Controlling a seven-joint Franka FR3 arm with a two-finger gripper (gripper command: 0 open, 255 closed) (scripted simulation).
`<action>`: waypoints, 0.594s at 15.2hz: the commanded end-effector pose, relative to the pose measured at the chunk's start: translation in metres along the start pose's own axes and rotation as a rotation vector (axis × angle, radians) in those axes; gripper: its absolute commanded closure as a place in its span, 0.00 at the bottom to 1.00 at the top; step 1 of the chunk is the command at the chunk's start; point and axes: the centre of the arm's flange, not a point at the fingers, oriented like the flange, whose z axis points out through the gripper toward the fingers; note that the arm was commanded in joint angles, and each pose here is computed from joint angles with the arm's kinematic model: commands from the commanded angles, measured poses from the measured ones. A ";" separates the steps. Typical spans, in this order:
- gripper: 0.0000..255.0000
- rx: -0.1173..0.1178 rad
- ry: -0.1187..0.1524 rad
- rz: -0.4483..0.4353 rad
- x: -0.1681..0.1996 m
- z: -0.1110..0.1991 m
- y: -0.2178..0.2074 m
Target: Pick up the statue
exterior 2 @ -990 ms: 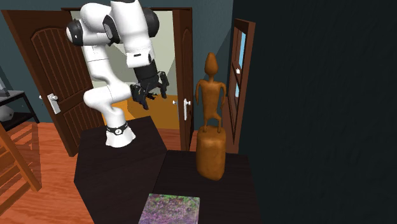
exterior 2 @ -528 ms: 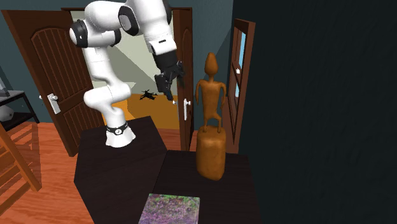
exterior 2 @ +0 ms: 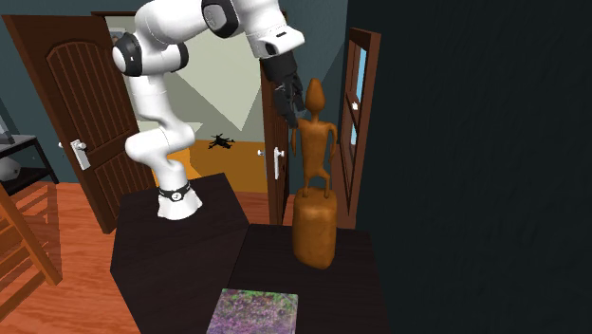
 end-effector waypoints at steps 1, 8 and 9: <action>0.00 0.006 0.009 -0.021 0.007 0.002 -0.004; 0.00 0.006 0.009 -0.021 -0.003 0.034 0.001; 0.00 0.006 0.009 -0.021 -0.003 0.034 0.001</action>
